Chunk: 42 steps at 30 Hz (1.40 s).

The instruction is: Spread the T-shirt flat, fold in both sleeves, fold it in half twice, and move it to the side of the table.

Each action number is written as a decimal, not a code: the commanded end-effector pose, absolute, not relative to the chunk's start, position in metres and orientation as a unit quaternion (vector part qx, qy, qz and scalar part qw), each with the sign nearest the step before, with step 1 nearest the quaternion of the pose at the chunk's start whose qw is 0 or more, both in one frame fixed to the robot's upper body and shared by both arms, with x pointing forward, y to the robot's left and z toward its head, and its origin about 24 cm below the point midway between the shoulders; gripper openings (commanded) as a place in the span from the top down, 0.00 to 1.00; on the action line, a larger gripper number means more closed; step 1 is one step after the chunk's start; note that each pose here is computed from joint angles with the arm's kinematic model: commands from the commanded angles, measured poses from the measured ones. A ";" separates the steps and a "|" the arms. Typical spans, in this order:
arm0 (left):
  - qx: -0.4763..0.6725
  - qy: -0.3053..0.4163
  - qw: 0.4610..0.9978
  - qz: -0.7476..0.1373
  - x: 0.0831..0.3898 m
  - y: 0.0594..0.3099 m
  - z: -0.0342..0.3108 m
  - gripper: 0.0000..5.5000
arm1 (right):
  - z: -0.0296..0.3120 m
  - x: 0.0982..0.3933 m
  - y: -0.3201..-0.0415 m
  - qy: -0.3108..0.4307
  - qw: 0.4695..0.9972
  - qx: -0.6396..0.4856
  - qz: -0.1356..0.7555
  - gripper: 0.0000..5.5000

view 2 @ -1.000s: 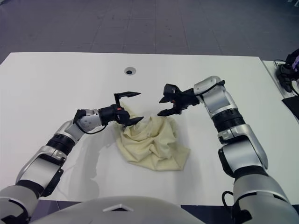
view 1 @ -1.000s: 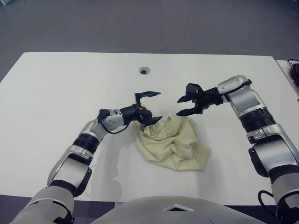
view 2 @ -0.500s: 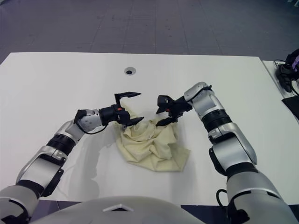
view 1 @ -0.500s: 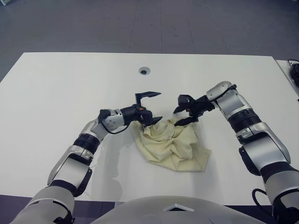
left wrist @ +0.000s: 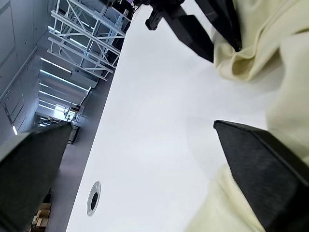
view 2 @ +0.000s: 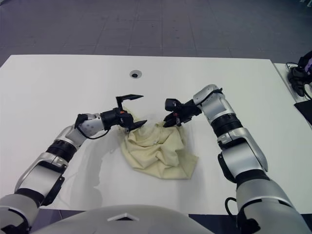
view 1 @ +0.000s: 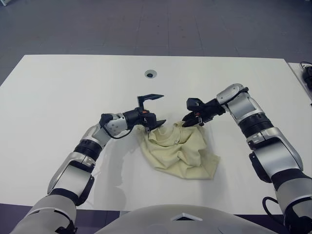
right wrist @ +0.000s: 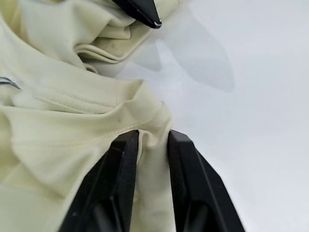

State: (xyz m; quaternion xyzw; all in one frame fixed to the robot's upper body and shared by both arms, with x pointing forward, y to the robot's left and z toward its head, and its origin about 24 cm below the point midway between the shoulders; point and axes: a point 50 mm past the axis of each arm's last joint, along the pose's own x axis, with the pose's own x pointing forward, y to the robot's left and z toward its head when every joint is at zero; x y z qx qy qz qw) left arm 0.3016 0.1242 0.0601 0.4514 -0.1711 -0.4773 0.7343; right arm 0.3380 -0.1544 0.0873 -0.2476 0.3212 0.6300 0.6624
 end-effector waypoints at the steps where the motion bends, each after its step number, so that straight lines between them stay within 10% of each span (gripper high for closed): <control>1: 0.439 -0.136 0.779 -0.426 0.304 0.150 0.062 0.02 | 0.094 0.342 -0.160 0.302 0.691 -0.238 0.612 0.95; 10: 0.408 -0.113 0.818 -0.389 0.300 0.164 0.063 0.02 | 0.091 0.344 -0.162 0.290 0.715 -0.236 0.591 1.00; 20: 0.406 -0.114 0.815 -0.397 0.299 0.157 0.063 0.02 | 0.083 0.339 -0.154 0.319 0.686 -0.239 0.609 0.70; 30: 0.405 -0.115 0.813 -0.402 0.299 0.154 0.062 0.02 | 0.072 0.334 -0.150 0.343 0.663 -0.254 0.615 1.00; 42: 0.307 -0.113 0.888 -0.324 0.310 0.187 0.105 0.02 | 0.126 0.353 -0.179 0.187 0.813 -0.224 0.505 1.00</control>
